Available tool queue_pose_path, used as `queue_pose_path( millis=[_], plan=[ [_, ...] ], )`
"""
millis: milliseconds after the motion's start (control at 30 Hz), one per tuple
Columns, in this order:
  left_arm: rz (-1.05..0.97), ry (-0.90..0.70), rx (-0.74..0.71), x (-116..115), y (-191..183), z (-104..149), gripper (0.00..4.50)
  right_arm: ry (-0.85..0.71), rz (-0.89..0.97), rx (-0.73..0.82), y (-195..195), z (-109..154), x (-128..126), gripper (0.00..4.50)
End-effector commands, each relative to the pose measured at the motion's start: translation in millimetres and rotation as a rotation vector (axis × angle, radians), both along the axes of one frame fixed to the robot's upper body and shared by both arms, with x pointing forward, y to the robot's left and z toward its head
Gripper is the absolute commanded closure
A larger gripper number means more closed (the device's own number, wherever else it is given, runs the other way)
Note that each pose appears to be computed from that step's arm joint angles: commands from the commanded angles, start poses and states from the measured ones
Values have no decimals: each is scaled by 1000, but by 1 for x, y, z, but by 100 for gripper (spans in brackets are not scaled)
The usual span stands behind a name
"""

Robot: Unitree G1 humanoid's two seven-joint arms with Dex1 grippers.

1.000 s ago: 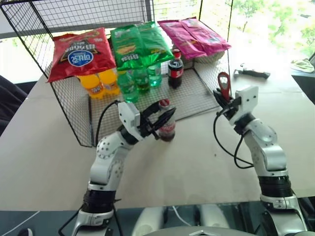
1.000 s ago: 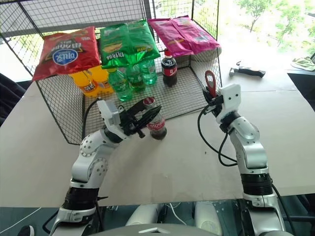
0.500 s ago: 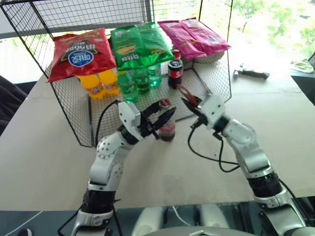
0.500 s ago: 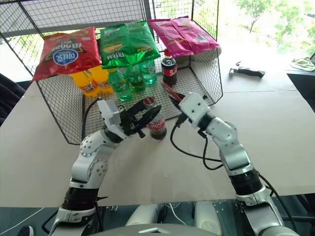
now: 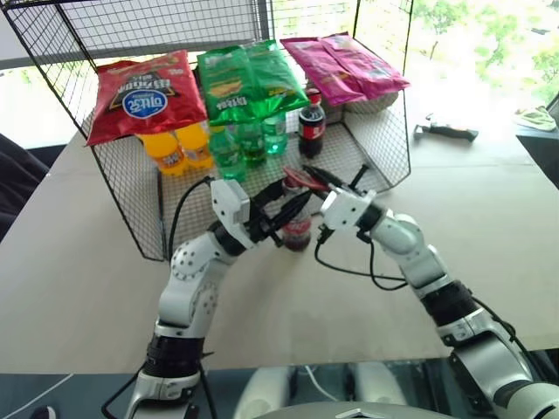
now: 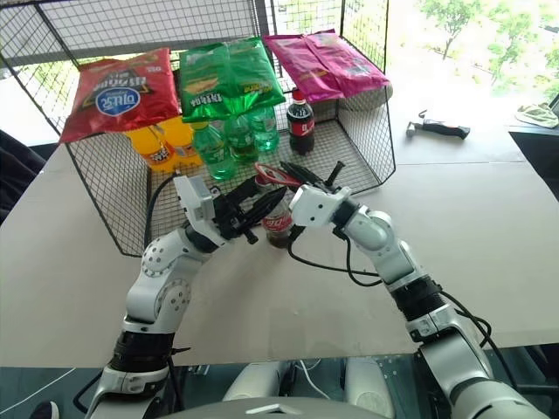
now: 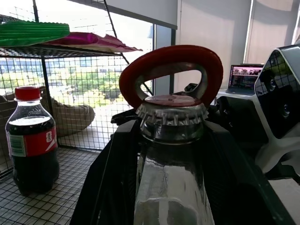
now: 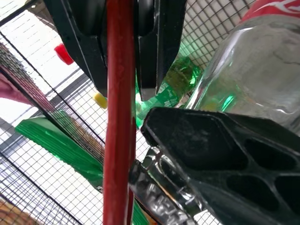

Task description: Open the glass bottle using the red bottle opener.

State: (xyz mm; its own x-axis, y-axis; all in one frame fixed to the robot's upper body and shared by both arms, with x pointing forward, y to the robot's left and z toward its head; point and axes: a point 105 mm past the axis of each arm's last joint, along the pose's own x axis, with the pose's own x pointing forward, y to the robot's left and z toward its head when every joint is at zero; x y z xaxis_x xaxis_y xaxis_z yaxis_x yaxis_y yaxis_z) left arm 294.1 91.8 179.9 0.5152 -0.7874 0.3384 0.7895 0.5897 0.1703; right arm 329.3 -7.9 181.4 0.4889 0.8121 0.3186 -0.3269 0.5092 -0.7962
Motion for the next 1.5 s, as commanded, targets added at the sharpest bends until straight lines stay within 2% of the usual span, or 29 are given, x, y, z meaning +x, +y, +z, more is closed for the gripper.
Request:
queue_pose_path(
  millis=[33, 267, 433, 667, 1133, 1500],
  plan=[
    [-21, 53, 25, -1, -5, -13, 307, -83, 44, -19, 13, 2, -8, 450],
    [-25, 61, 24, -1, -5, -14, 307, -89, 15, -26, 10, -13, 4, 450],
    [-27, 69, 29, -1, -4, -15, 307, -137, 51, -62, 6, -17, 4, 450],
    [-30, 81, 34, 0, -4, -16, 307, -251, 120, -133, 6, -10, -2, 450],
    [-22, 102, 45, 2, -5, -19, 307, -271, 154, -226, 13, -8, 1, 450],
    [-25, 110, 55, 3, -5, -22, 307, -321, 107, -281, 0, 14, 15, 450]
  ],
)
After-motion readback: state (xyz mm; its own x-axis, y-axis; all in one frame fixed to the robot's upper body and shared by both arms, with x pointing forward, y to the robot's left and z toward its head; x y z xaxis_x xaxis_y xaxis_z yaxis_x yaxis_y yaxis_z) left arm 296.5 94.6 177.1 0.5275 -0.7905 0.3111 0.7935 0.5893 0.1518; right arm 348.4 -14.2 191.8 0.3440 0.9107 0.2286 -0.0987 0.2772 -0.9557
